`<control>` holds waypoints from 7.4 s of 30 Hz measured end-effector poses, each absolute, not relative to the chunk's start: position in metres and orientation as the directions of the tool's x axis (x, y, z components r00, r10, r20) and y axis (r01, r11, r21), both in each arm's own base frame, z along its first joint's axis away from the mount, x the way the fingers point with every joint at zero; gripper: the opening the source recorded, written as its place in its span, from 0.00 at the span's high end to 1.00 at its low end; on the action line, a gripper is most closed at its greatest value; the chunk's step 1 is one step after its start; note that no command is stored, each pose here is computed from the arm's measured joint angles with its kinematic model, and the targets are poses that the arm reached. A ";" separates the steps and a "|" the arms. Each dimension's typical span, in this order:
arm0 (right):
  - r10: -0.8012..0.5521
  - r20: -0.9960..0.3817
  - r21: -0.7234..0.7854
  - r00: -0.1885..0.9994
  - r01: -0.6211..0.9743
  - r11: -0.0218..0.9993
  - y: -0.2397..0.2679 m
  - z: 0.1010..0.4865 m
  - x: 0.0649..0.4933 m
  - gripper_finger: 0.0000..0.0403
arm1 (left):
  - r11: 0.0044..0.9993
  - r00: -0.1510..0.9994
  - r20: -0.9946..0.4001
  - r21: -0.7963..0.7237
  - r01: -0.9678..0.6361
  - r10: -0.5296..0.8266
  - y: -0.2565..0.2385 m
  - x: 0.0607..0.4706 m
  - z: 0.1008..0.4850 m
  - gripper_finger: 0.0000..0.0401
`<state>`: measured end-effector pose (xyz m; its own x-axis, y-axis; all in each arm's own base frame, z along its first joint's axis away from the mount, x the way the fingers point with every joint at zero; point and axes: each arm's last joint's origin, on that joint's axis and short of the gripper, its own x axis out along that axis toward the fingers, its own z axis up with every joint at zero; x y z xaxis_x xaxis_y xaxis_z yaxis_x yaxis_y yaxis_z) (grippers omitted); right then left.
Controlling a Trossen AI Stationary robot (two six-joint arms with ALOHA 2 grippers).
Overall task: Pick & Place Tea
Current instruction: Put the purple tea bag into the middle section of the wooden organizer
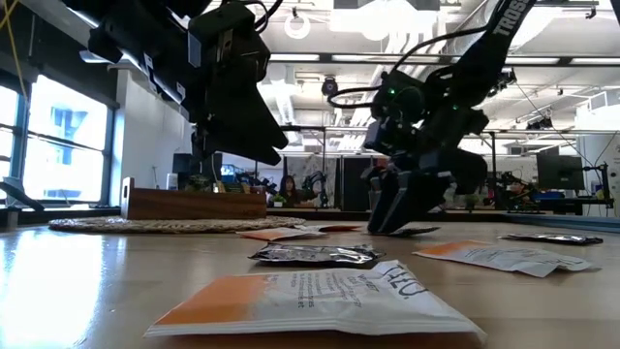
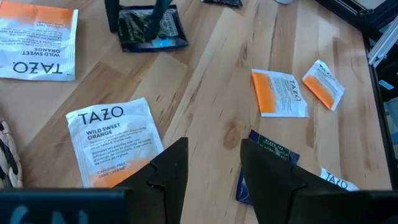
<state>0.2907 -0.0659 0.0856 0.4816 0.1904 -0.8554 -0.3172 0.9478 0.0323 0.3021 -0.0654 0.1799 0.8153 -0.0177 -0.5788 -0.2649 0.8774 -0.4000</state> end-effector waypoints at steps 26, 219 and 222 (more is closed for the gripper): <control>-0.101 -0.678 -0.377 0.728 -0.227 0.898 -0.016 0.134 0.312 0.97 | 0.846 0.858 -0.480 -0.366 -0.388 0.185 -0.060 0.306 0.188 0.64; 0.411 -0.611 -0.048 0.677 -0.550 0.834 0.075 0.123 0.315 0.66 | 0.943 0.778 -0.621 -0.307 -0.131 -0.094 -0.100 0.355 0.179 0.71; 0.396 -0.626 -0.050 0.672 -0.542 0.839 0.074 0.130 0.311 0.66 | 0.938 0.787 -0.611 -0.317 -0.144 -0.086 -0.091 0.362 0.187 0.71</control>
<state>0.3105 0.0735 0.1305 0.6717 0.3964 -0.6258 -0.5419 0.8389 -0.0502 0.3625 -0.0906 0.1873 0.7868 -0.0859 -0.6111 -0.1435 0.9376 -0.3166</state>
